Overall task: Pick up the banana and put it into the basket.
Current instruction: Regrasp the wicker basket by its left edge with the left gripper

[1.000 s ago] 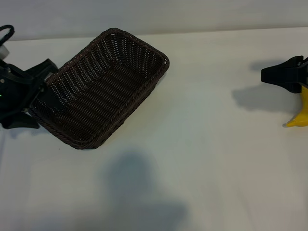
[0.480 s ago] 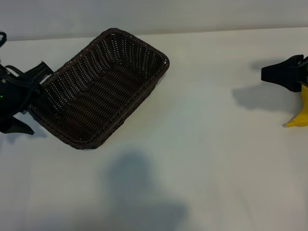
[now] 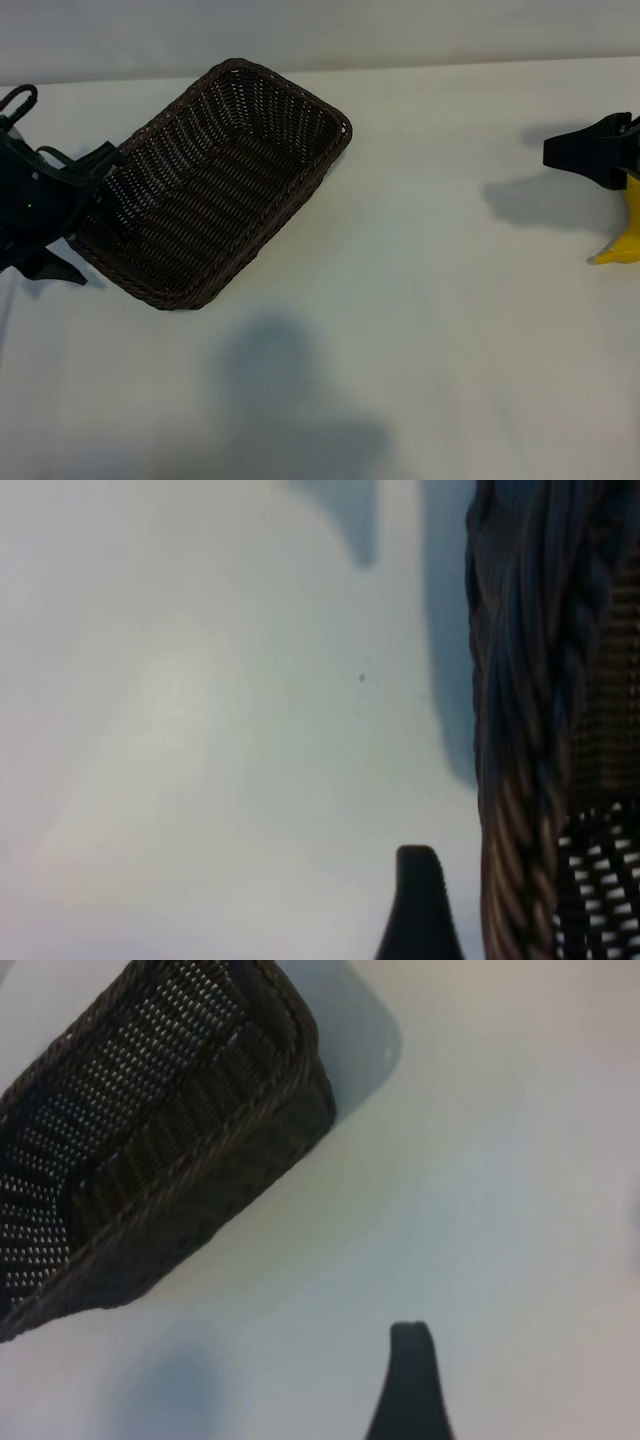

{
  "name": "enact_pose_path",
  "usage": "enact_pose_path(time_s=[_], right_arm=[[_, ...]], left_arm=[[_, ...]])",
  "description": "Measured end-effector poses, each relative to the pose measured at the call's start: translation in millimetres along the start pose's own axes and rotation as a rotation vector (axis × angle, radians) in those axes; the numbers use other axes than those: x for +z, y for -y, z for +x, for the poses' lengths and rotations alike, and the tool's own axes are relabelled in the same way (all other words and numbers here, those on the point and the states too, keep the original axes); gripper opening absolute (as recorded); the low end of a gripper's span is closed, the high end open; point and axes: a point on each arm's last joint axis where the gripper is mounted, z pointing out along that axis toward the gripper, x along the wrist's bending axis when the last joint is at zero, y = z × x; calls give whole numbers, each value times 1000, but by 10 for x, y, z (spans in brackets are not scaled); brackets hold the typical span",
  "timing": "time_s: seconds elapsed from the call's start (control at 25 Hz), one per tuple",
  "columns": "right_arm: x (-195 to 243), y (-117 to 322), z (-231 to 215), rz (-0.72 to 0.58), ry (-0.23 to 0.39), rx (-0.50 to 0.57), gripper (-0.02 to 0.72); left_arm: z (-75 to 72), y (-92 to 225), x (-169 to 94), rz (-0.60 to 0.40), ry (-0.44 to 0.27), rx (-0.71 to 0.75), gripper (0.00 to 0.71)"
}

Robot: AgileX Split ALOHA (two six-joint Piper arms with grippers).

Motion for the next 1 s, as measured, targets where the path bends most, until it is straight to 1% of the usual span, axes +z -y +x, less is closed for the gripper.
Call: enact_pose_path(time_s=[0.32, 0.52, 0.68, 0.88, 1.0], right_arm=[[0, -1, 0, -2, 0, 1, 566], [0, -5, -5, -6, 5, 2, 566], [0, -6, -5, -6, 5, 3, 566], [0, -7, -7, -8, 8, 3, 566], [0, -8, -10, -9, 10, 3, 566]], left_arm=[[-40, -88, 208, 7, -10, -16, 560], [-74, -108, 393, 30, -37, -15, 560], [-120, -131, 514, 17, -31, -10, 560], [-98, -149, 647, 23, -45, -20, 560], [-96, -151, 658, 16, -39, -21, 557]])
